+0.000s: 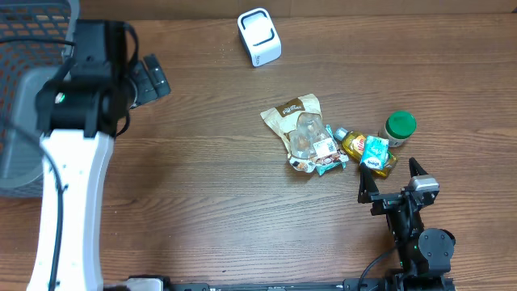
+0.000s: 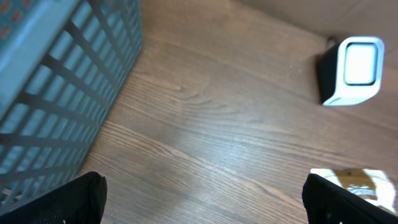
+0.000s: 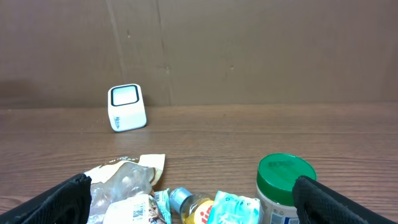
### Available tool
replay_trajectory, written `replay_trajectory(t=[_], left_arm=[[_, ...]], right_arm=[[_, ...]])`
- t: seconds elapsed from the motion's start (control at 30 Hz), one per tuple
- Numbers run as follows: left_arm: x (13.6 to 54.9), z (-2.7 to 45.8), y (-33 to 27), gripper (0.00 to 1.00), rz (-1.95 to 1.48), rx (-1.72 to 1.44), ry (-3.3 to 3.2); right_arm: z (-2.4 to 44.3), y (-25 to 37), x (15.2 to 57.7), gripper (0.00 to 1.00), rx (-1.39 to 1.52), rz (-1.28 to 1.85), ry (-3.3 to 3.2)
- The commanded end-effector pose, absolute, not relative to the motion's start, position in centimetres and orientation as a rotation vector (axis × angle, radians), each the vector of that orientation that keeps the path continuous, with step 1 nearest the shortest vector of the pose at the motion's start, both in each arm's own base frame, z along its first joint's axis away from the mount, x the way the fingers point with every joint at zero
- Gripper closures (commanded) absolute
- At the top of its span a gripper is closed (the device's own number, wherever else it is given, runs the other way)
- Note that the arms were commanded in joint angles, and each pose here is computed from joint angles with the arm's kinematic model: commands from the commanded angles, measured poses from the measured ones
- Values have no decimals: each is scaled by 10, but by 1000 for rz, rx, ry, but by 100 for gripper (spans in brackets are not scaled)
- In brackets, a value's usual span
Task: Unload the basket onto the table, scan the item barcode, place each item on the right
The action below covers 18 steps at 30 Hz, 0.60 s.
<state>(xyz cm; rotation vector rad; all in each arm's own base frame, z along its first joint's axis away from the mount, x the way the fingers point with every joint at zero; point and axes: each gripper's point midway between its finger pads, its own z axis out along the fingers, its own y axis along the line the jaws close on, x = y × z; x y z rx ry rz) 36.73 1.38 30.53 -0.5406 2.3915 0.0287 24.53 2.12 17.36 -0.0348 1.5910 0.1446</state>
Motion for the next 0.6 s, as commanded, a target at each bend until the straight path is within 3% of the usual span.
replay_trajectory(t=[0.0,0.4,0.57], left_arm=[[367,310,11,0,20,-521,2385],[370,300,11,0,24,-522,2394],[370,256,9,0,14,-593,2448]], right_arm=[[171,20,246,0,-33,137,1589],[171,20,246,0,-33,137,1589],[171,20,246,0,-33,137,1589]])
